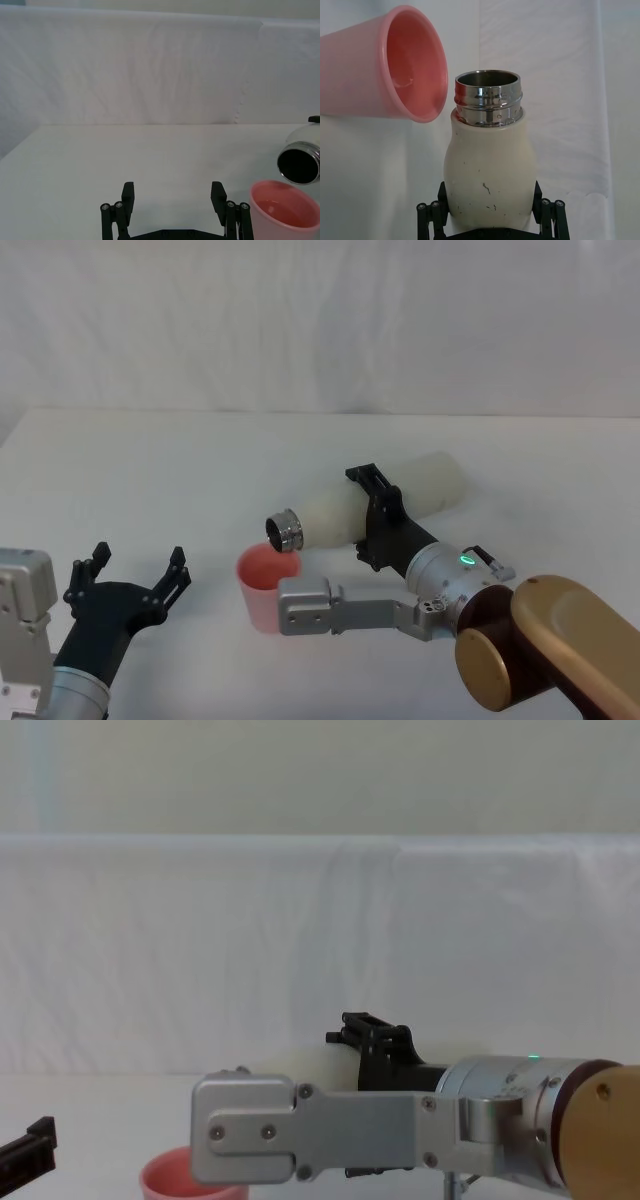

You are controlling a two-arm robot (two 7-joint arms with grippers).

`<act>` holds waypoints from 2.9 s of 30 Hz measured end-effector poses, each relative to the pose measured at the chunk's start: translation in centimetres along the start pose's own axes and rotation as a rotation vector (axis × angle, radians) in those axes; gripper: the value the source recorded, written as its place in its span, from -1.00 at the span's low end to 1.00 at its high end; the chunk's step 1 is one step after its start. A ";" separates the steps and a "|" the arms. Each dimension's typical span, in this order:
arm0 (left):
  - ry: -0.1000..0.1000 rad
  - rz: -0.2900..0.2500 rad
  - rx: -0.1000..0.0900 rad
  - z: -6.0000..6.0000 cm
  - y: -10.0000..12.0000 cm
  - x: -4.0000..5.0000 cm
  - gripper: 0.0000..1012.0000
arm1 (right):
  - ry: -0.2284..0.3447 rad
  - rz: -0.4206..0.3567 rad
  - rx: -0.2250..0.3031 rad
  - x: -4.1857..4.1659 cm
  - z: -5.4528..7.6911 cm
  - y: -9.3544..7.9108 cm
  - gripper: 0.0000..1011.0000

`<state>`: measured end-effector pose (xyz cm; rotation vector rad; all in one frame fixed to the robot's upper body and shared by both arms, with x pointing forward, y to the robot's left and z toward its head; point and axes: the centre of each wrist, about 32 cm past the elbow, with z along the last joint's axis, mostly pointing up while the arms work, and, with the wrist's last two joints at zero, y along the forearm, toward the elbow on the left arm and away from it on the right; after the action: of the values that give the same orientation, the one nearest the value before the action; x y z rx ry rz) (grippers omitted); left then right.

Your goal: Grasp the thermos with one hand and pour water into the cup lid.

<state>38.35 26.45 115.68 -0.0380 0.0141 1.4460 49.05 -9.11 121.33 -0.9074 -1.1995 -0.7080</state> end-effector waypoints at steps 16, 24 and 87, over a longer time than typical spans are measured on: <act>0.000 0.000 0.000 0.0 0.0 0.00 0.98 | -0.040 -0.008 -0.003 0.09 0.6 0.3 0.89; 0.000 0.000 0.000 0.0 0.0 0.00 0.98 | -0.060 -0.014 -0.004 0.29 0.8 0.4 0.89; 0.000 0.000 0.000 0.0 0.0 0.00 0.98 | -0.122 -0.021 -0.021 0.43 0.5 0.6 0.89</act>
<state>38.35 26.45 115.68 -0.0380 0.0141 1.4460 49.41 -8.38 121.68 -0.9677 -1.3138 -0.6912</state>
